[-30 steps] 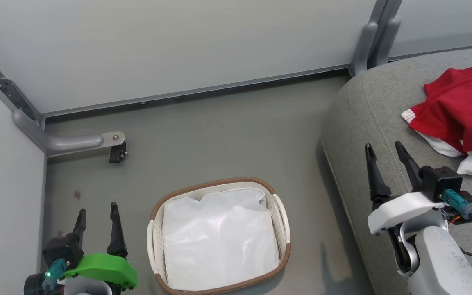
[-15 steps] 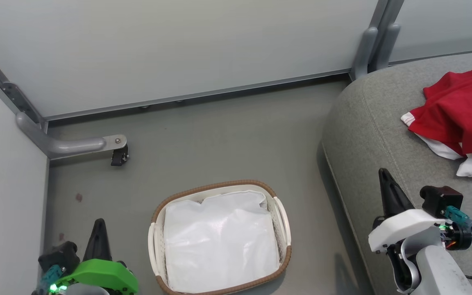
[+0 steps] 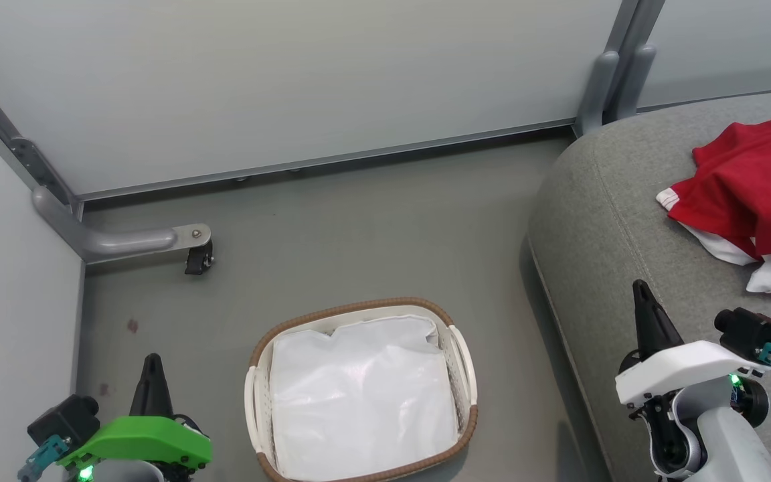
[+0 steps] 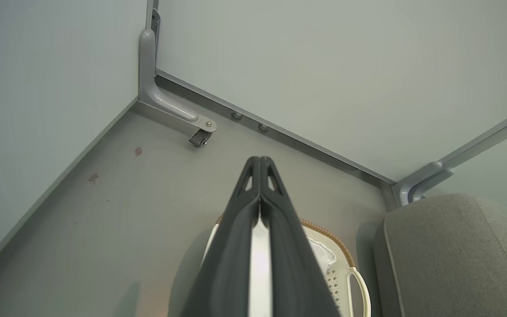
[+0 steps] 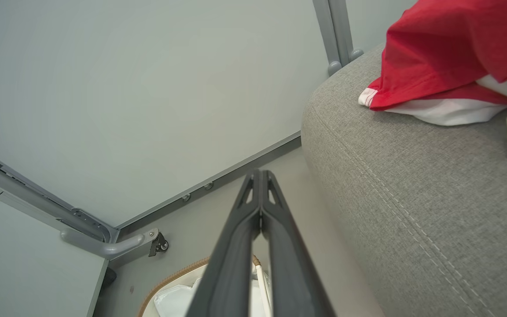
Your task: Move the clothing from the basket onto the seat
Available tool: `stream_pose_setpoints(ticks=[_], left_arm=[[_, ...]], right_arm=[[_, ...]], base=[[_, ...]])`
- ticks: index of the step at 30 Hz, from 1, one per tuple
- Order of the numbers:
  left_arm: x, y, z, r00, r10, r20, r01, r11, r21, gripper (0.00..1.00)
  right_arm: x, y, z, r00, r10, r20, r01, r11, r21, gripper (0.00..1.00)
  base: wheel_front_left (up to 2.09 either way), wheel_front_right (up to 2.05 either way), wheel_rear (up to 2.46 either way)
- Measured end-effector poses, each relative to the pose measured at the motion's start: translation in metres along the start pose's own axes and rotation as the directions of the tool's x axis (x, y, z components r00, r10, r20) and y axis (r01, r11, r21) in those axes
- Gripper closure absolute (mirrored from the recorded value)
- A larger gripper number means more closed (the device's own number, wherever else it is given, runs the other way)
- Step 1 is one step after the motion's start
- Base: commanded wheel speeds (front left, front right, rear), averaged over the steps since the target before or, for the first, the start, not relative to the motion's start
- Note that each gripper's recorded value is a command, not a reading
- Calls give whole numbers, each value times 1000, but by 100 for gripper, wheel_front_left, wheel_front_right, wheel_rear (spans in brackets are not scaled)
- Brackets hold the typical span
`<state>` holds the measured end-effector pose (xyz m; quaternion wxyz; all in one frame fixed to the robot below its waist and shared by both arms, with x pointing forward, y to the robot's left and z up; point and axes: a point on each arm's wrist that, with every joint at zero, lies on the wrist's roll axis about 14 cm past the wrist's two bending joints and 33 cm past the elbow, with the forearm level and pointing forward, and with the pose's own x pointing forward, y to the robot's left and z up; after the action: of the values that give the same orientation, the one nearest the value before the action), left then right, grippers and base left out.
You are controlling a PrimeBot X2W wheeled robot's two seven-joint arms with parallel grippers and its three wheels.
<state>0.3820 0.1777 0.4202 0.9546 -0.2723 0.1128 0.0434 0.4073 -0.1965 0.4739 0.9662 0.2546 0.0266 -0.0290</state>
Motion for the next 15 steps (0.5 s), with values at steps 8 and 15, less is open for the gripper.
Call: stream_pose_setpoints(ticks=[8, 15], left_arm=[[0, -1, 6, 1000, 2, 6, -1, 993, -117, 100], [0, -1, 11, 1000, 2, 10, 0, 977, -215, 100]], right_arm=[[-2, -3, 1, 1000, -16, -6, 17, 993, 120, 100], [-3, -3, 4, 1000, -22, -4, 22, 976, 219, 100]], base=[[0, 0, 0], [0, 0, 0]])
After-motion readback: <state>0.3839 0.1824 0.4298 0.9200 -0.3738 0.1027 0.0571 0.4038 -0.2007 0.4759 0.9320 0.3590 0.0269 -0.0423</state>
